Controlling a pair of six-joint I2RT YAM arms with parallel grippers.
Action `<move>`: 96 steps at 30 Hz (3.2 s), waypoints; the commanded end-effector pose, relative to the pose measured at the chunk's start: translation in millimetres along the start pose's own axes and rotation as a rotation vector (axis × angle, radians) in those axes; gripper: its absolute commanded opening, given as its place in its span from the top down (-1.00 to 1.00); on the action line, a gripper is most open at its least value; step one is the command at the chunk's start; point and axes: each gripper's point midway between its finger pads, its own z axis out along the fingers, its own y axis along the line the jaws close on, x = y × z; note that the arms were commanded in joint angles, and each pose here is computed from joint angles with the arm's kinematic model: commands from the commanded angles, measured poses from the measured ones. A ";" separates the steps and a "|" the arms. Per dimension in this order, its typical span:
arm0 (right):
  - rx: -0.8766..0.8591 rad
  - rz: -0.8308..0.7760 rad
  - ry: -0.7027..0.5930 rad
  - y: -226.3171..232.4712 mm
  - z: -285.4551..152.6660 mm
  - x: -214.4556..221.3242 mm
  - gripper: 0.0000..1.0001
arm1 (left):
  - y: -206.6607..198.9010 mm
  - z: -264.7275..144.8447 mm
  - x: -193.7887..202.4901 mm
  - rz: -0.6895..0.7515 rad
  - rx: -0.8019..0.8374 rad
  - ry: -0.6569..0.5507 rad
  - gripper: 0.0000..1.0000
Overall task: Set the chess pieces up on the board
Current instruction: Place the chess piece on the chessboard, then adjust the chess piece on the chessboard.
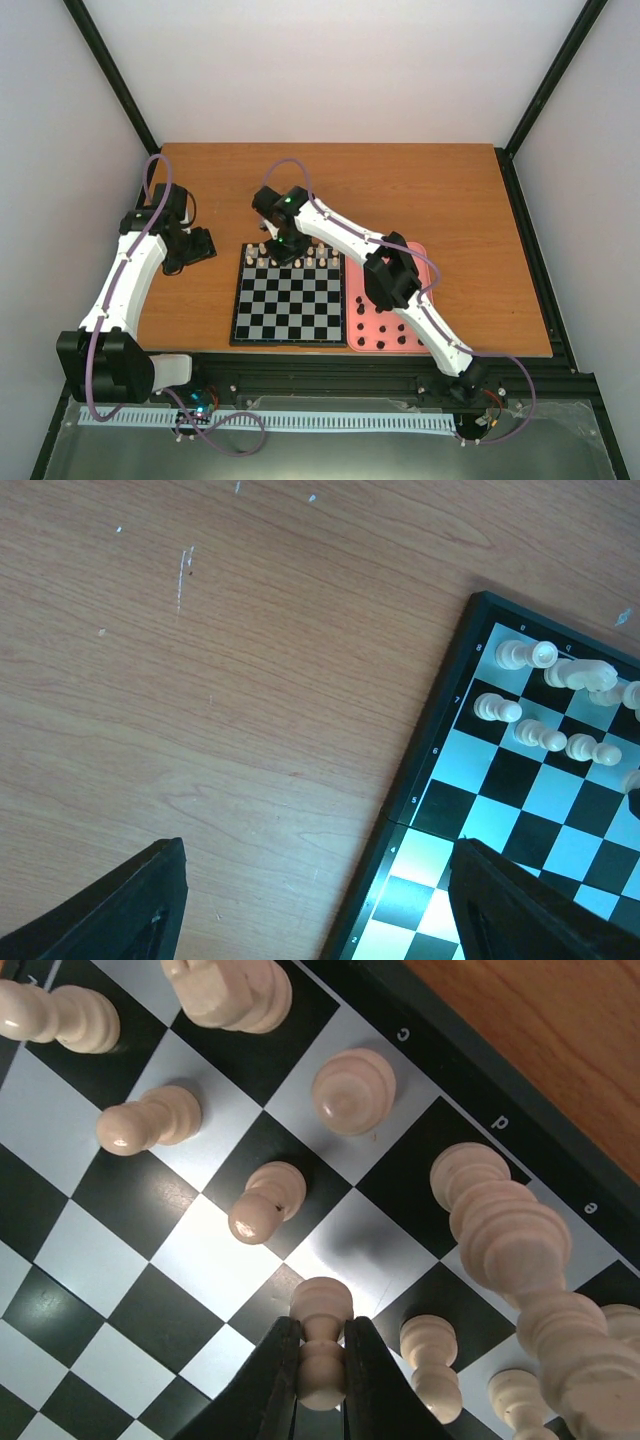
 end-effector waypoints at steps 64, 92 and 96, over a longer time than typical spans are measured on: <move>-0.001 -0.007 -0.148 7.4 -66.1 -16.0 0.50 | -4.7 -16.8 -13.3 0.018 0.030 -0.061 -0.48; 0.047 -0.026 -0.013 -2.6 -5.4 17.5 0.94 | -3.8 -13.6 -16.0 0.031 0.015 -0.052 -0.48; 0.056 -0.025 -0.028 -3.9 -4.0 13.8 0.94 | -2.8 -12.7 -15.7 0.031 0.010 -0.051 -0.48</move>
